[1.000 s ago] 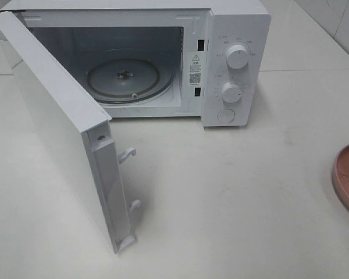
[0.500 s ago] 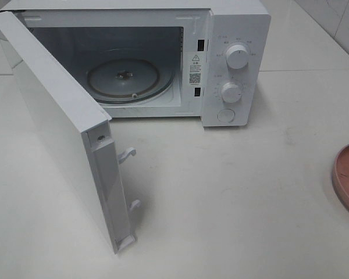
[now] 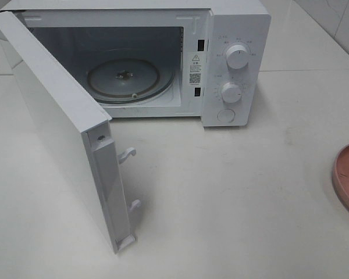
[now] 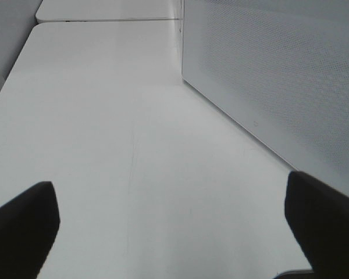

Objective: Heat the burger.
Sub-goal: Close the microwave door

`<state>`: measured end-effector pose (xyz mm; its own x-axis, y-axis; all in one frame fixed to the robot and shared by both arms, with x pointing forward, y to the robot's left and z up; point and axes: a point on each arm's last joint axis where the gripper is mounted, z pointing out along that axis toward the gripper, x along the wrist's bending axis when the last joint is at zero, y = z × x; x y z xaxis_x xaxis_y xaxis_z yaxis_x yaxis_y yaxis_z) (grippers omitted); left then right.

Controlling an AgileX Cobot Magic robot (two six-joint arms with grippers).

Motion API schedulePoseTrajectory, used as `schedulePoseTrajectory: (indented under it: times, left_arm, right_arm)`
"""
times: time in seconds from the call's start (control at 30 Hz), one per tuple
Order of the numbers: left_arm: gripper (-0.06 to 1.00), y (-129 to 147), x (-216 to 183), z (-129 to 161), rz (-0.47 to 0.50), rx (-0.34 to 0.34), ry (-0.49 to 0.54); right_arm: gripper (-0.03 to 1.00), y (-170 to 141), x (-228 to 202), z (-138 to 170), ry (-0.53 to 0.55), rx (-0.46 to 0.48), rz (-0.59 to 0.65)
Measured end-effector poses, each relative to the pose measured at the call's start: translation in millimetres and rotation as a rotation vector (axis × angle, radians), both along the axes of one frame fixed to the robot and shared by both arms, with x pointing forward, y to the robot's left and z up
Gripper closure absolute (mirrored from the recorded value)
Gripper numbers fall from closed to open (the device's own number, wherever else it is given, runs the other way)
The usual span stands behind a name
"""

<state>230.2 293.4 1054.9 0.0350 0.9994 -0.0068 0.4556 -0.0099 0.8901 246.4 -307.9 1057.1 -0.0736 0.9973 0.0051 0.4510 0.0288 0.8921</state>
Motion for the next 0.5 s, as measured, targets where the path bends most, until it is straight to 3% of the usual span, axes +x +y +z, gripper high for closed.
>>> schedulePoseTrajectory:
  times: [0.17,0.5]
  left_arm:
    - [-0.03,0.0,0.0,0.0,0.000,0.000,0.000]
    - [-0.03,0.0,0.0,0.0,0.000,0.000,0.000]
  right_arm:
    - [0.20,-1.7,-9.6,0.0,-0.056,0.014,-0.032]
    - [0.20,-1.7,-9.6,0.0,-0.057,0.011,-0.036]
